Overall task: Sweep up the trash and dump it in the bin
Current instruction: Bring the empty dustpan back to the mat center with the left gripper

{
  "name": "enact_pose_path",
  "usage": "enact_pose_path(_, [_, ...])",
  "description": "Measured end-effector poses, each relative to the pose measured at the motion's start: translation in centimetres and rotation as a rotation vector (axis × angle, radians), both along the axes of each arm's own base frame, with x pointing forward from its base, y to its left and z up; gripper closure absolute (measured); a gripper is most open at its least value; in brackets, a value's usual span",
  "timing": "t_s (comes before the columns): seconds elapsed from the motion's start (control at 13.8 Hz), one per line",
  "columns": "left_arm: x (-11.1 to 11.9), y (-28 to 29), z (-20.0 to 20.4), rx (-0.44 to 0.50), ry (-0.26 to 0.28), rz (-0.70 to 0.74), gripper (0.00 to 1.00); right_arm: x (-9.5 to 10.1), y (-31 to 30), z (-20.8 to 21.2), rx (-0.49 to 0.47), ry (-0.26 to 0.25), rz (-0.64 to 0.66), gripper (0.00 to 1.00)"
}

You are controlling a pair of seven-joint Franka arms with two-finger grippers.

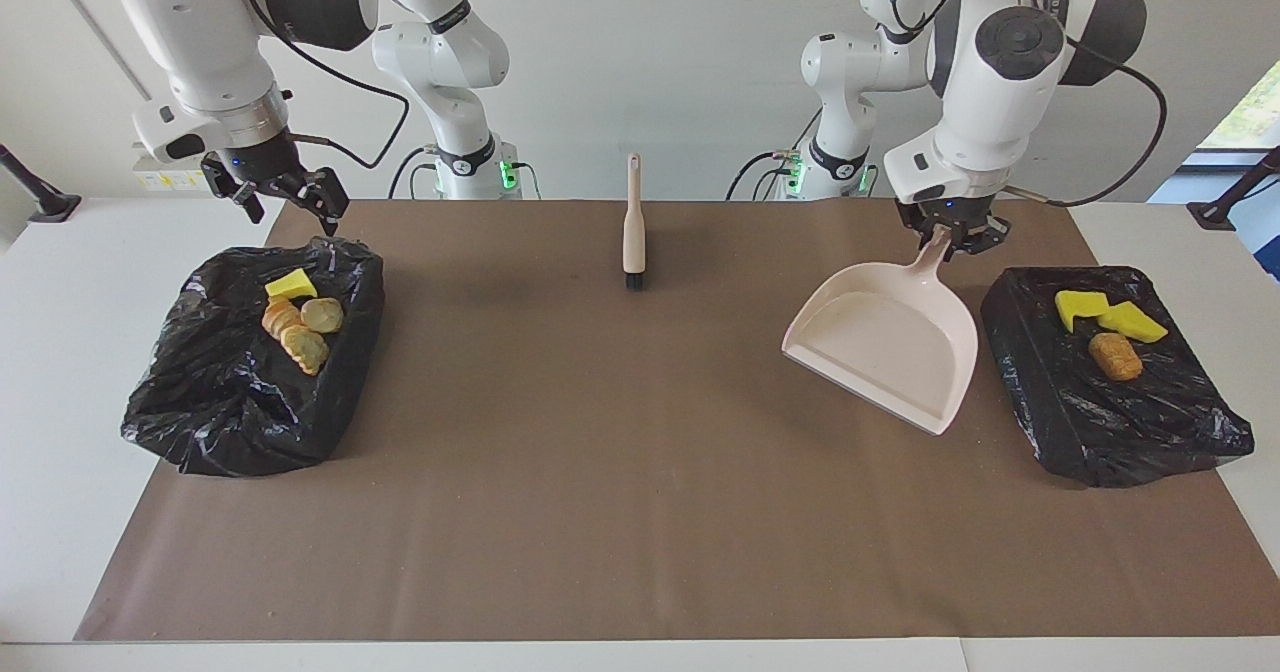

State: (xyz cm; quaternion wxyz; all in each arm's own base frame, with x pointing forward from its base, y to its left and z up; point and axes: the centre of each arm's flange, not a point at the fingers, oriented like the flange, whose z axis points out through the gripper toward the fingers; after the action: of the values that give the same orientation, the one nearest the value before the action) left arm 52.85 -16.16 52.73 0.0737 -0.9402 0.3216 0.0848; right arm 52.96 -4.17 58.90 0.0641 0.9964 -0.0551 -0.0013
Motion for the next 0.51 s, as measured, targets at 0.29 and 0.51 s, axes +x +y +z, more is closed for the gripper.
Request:
enact_pose_path(0.29, [-0.1, -10.2, -3.5, -0.047, -0.050, 0.158, 0.67, 0.4, 1.8, 0.2, 0.001, -0.023, 0.036, 0.00])
enact_pose_path(0.51, [1.0, -18.3, -5.6, -0.076, -0.080, 0.256, 0.67, 0.4, 1.0, 0.3, 0.002, -0.024, 0.020, 0.00])
